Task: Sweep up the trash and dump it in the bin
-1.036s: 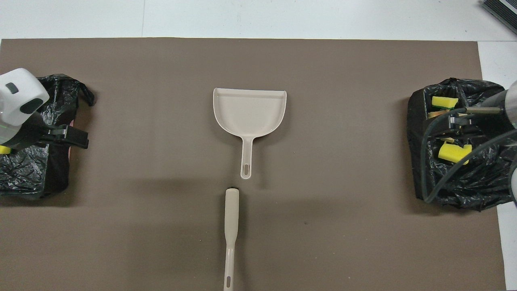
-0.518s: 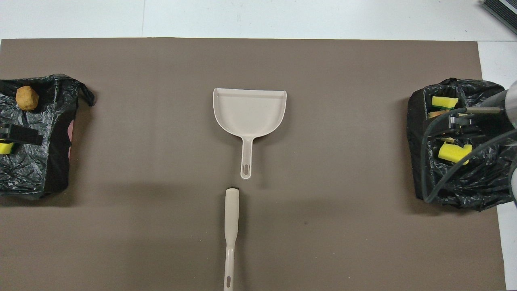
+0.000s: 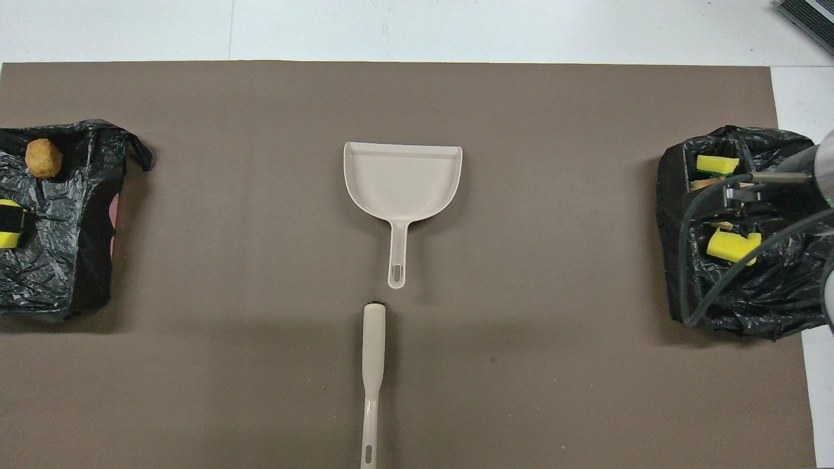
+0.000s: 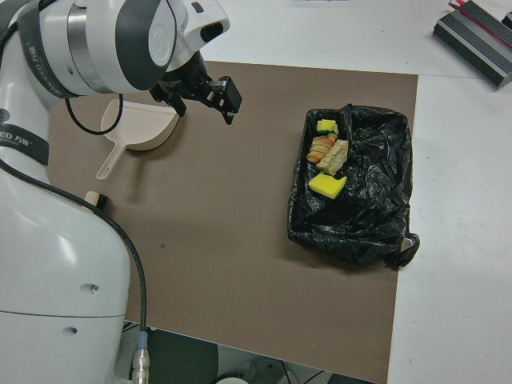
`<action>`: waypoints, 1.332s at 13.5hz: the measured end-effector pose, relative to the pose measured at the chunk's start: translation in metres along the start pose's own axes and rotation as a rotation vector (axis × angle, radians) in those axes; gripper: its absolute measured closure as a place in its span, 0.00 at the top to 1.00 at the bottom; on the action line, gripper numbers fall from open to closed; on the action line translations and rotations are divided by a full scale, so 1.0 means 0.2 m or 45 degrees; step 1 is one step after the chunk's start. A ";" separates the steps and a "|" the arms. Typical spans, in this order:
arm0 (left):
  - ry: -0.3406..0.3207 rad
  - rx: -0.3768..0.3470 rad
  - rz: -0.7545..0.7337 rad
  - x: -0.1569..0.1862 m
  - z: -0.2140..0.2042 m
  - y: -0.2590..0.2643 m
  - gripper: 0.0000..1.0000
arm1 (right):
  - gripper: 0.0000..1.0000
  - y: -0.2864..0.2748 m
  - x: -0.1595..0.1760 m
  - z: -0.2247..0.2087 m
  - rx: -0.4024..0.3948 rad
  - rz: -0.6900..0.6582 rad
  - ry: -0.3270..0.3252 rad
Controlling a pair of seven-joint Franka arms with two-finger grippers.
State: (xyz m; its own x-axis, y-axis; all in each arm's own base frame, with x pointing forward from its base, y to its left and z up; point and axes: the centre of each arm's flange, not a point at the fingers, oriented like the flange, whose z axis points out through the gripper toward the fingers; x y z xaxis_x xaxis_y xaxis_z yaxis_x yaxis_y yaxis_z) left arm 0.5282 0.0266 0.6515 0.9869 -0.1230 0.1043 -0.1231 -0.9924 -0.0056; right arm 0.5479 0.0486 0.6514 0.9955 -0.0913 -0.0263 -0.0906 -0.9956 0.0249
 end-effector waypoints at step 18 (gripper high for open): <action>-0.027 -0.048 -0.046 -0.02 0.00 0.10 1.00 | 1.00 0.01 0.00 0.00 0.000 0.007 -0.001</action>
State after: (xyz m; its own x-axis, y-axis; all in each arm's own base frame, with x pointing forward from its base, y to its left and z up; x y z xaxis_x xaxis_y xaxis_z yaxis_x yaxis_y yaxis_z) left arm 0.5218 0.0076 0.6503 0.9927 -0.0873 0.0830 -0.0905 -0.9953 0.0356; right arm 0.5482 0.0457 0.6510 0.9950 -0.0965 -0.0273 -0.0959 -0.9951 0.0252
